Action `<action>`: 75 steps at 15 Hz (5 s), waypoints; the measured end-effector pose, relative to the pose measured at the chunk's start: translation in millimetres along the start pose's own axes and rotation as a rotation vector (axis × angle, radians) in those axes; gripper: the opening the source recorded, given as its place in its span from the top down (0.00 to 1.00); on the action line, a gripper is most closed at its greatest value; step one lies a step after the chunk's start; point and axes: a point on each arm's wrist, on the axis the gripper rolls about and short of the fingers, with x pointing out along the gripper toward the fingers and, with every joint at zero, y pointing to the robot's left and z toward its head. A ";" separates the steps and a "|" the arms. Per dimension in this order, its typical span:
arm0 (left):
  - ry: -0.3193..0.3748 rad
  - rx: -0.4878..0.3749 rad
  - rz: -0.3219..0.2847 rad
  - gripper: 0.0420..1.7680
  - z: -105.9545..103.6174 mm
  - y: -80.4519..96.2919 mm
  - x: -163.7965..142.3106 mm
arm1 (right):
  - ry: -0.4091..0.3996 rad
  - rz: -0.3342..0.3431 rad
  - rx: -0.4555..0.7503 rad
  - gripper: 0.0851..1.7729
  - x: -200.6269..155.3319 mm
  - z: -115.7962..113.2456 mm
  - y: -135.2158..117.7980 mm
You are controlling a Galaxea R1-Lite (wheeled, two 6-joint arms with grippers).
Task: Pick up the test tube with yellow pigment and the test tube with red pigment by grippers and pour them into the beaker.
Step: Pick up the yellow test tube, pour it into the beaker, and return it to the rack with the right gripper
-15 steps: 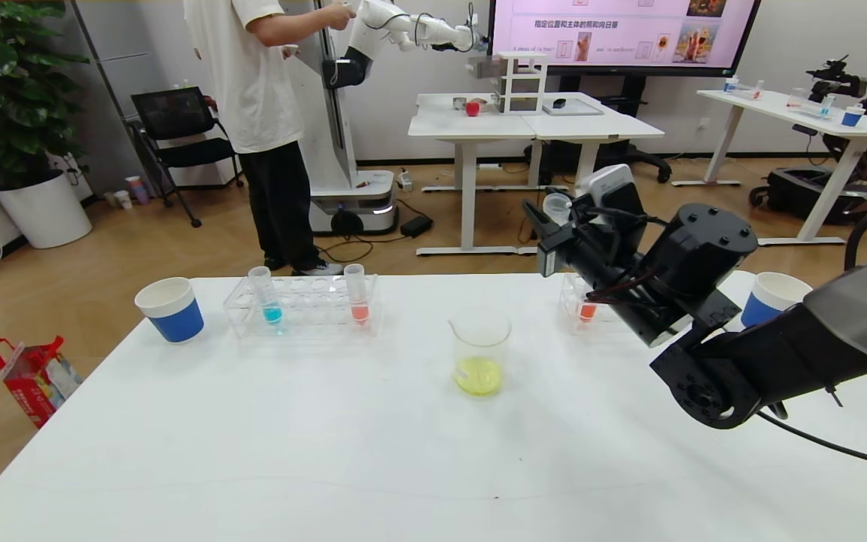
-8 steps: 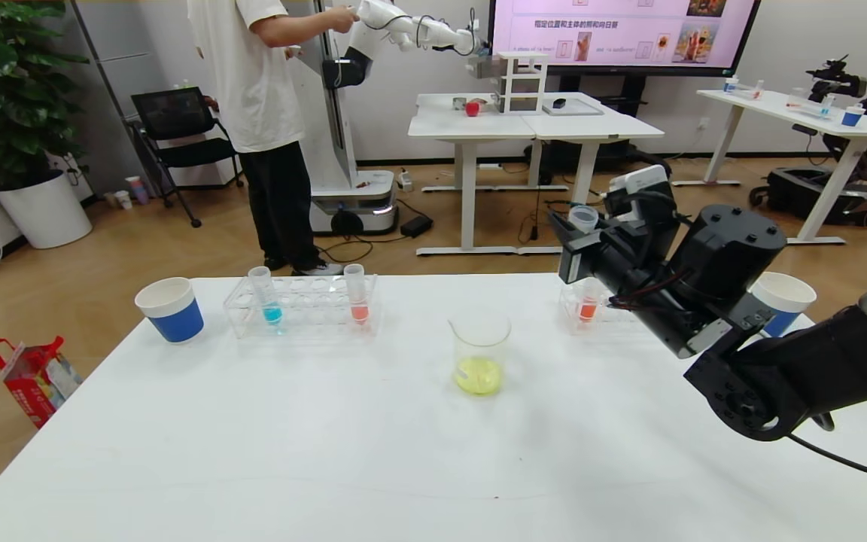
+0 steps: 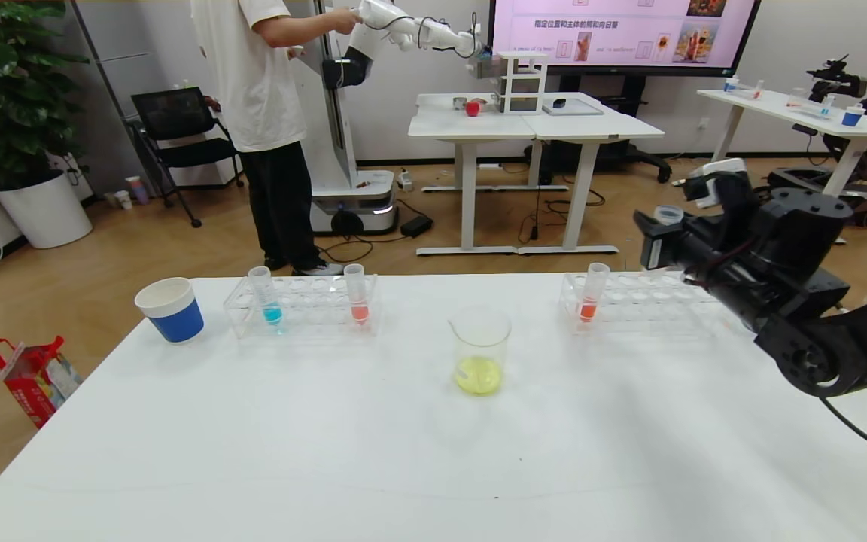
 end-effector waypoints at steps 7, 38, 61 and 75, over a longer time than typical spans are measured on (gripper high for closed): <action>0.000 0.000 0.000 0.01 0.0 0.0 0.0 | 0.059 -0.187 0.110 0.74 7.3 3.2 -127.7; 0.000 0.000 0.000 0.01 0.0 0.0 0.0 | 0.130 -0.312 0.121 0.04 13.4 -88.2 -203.7; 0.000 0.000 0.000 0.01 0.0 0.0 0.0 | -0.206 0.036 0.113 0.02 -130.6 108.0 -45.3; 0.000 0.000 0.000 0.01 0.0 0.0 0.0 | -0.320 -0.038 0.098 0.02 -411.5 73.0 -29.6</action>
